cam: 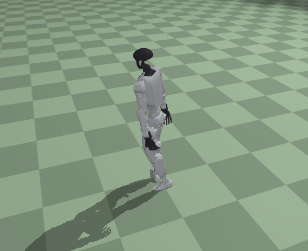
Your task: In place motions
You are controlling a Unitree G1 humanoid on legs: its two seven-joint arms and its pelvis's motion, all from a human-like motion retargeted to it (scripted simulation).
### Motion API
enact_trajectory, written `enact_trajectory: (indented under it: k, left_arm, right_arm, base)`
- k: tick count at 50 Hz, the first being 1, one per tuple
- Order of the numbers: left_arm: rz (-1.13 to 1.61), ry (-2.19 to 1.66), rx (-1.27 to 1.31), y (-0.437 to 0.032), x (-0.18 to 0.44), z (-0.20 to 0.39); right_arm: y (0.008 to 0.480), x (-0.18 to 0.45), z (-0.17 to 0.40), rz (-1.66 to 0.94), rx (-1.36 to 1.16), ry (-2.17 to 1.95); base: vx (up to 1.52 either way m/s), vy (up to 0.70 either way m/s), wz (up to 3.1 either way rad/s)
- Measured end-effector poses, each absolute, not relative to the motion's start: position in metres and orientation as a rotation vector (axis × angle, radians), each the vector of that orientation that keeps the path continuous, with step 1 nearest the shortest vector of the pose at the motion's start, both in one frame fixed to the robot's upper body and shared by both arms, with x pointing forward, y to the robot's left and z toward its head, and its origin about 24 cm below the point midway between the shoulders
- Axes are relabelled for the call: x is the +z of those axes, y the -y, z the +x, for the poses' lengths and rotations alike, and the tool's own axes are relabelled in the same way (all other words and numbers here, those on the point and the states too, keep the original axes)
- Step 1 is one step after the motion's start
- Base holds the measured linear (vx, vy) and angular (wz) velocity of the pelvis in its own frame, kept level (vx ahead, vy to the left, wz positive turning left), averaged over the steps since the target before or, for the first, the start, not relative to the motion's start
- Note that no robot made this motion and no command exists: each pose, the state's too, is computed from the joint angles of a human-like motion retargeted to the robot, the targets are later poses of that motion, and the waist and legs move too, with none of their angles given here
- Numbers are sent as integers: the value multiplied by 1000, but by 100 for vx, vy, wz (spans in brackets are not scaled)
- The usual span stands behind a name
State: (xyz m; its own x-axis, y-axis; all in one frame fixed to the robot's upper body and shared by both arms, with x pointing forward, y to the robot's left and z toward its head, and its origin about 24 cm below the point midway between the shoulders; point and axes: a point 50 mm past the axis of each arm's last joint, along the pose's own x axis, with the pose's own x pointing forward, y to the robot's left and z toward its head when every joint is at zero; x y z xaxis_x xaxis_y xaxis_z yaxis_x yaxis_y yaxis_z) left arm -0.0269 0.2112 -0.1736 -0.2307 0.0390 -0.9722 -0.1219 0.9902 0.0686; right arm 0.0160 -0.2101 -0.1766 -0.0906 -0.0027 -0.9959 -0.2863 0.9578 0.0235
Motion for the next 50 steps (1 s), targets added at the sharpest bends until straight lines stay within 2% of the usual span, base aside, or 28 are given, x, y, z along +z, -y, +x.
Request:
enact_trajectory:
  k: [10,21,25,30,37,45,50]
  left_arm:
    - [16,-1755,51,-200,-177,-7]
    - [25,-1667,-94,-179,-180,20]
    - [34,-1622,-77,-185,-179,32]
    - [-23,-1604,-50,-180,-179,39]
    - [-1,-1672,-55,-182,-179,23]
    - [-42,-1734,-71,-172,-180,3]
    - [-58,-1740,-83,-173,-180,2]
  right_arm:
    - [207,-176,-12,-131,149,-1773]
    - [193,-169,-74,39,12,-1942]
    - [193,-174,-45,-18,78,-1868]
    - [198,-178,38,-190,195,-1597]
    - [174,-166,110,-329,386,-1301]
    - [175,-174,80,-409,495,-1413]
    - [191,-178,23,-402,433,-1681]
  base:
    - [-34,-2,-158]
    - [11,-14,-119]
    - [4,-36,-263]
    - [-26,8,-150]
    - [1,-2,-215]
    - [28,5,-154]
    - [23,9,-88]
